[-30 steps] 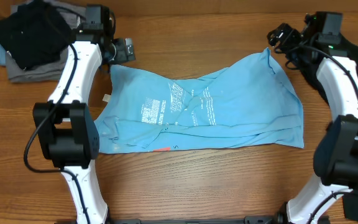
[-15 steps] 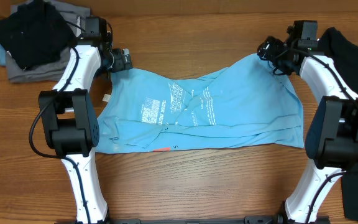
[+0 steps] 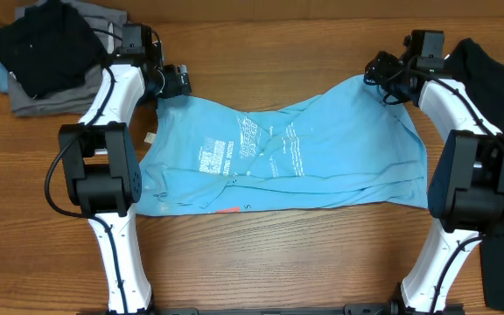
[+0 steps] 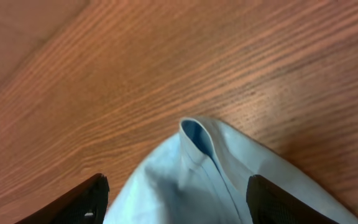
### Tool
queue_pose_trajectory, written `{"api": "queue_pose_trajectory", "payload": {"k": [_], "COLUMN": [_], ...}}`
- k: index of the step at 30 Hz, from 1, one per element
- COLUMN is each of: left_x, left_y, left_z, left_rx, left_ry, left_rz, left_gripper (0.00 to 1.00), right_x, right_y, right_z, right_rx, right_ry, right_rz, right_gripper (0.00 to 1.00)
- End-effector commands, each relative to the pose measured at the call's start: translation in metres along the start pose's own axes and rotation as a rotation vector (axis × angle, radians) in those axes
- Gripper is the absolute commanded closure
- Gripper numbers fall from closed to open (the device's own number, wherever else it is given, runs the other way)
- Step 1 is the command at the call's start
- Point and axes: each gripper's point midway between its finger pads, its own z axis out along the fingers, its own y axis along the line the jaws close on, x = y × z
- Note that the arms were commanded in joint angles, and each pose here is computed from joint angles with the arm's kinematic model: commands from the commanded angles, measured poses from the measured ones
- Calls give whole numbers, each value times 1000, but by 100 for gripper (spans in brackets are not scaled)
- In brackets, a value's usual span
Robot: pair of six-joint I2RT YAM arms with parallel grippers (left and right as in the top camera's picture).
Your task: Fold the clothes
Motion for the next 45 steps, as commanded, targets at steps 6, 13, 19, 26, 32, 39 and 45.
{"api": "queue_pose_trajectory", "payload": {"k": [6,13,19,26,32,39,45], "left_x": [14,23,32,35,37,37,40], "left_y": [-3,-12,-25,-31,-30,-31,-37], "left_z": [23,24,26,27,26,26,27], "left_rx": [41,46,50,44,42,44,51], "left_ry": [49,79,106,109,118,119,122], "left_rz": [6,41,65,99,100,102,112], "left_gripper": [5,17,22,21,31,36,37], "right_x": [-2,17,16,10,2,-3,0], "right_y": [28,25,16,19,17,11,8], "right_z": [8,33,38,38,37,36,42], "right_rx": [-40,4,37,28,41,70,75], "right_ry": [-30,-11,-27,-47,-86,-104,-101], "right_rz": [-20,2,12,2,-27,-43,-47], "right_gripper": [25,25,25,25,25,34,36]}}
